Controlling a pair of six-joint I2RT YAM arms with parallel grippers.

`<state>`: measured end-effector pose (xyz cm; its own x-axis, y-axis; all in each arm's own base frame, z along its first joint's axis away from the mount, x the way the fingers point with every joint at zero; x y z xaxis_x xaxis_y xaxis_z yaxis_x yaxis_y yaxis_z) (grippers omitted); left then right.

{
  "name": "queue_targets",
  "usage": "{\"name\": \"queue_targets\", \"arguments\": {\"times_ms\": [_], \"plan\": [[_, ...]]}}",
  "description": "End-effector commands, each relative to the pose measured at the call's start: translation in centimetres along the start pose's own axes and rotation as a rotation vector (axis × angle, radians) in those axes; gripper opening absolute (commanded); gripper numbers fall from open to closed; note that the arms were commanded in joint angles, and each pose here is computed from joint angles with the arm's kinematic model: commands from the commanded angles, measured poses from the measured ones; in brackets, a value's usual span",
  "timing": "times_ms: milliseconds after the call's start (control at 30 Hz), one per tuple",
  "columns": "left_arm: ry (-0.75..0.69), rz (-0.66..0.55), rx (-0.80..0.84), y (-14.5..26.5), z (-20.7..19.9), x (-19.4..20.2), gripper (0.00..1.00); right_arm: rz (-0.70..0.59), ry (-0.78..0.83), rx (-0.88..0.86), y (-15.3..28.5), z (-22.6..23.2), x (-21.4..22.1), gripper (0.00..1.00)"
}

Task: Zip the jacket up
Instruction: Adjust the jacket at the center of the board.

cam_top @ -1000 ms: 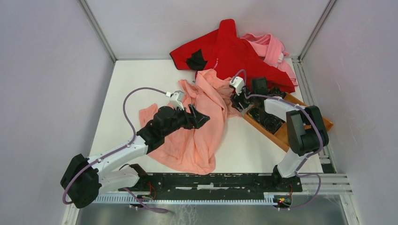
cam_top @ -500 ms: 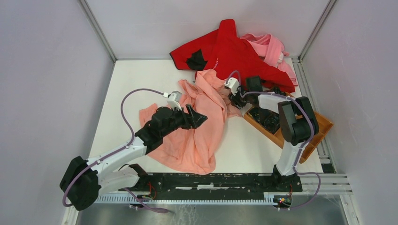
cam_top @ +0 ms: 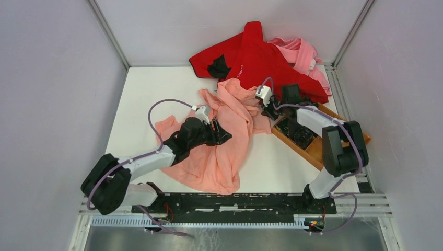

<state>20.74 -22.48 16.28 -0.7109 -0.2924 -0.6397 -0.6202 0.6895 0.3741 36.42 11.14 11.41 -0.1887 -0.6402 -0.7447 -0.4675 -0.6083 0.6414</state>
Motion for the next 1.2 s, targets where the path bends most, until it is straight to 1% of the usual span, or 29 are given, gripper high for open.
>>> {"name": "queue_targets", "arguments": {"times_ms": [0, 133, 200, 467, 600, 700, 800, 933, 1033, 1167], "plan": [[-0.013, 0.012, 0.099, -2.0, -1.7, -1.3, 0.57, -0.121, 0.038, -0.024, 4.1, 0.7, -3.5, 0.0], [-0.011, 0.065, 0.079, -4.2, -1.3, -1.1, 0.49, -0.156, 0.043, -0.047, 7.0, 1.9, -4.8, 0.0], [-0.021, 0.089, 0.059, -5.3, -1.0, -1.1, 0.47, -0.167, 0.054, -0.042, 8.6, 2.4, -5.2, 0.0], [-0.057, 0.158, -0.056, -10.0, 0.7, -1.1, 0.47, -0.196, 0.13, 0.032, 15.6, 3.9, -6.1, 0.0], [-0.071, 0.192, -0.109, -12.2, 1.7, -0.8, 0.47, -0.186, 0.173, 0.028, 17.5, 5.5, -5.9, 0.0], [-0.091, 0.202, -0.14, -13.2, 2.2, -1.0, 0.49, -0.141, 0.199, -0.019, 18.0, 7.0, -4.7, 0.0], [-0.104, 0.196, -0.147, -12.8, 2.0, -1.9, 0.51, -0.061, 0.212, -0.07, 18.0, 8.3, -2.7, 0.0], [-0.125, 0.166, -0.15, -10.4, 1.3, -3.0, 0.57, 0.006, 0.207, -0.082, 17.3, 9.7, -0.1, 0.0], [-0.146, 0.143, -0.133, -8.0, 0.3, -3.8, 0.6, 0.025, 0.193, -0.103, 16.5, 10.4, 1.5, 0.0], [-0.164, 0.107, -0.097, -5.3, -1.0, -4.7, 0.61, 0.011, 0.179, -0.197, 15.5, 11.6, 2.5, 0.0]]}}
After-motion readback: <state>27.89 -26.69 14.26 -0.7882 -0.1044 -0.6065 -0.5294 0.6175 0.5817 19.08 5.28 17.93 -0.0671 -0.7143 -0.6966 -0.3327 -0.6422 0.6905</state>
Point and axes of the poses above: each gripper's point midway between its finger pads, its own y axis back along the fingers, its own z axis along the line the jaws close on, x = y × z, the point moved 8 cm from there along y, back along the fingers, and after that the axes turned 2 degrees about y, right-handed, at the moved point
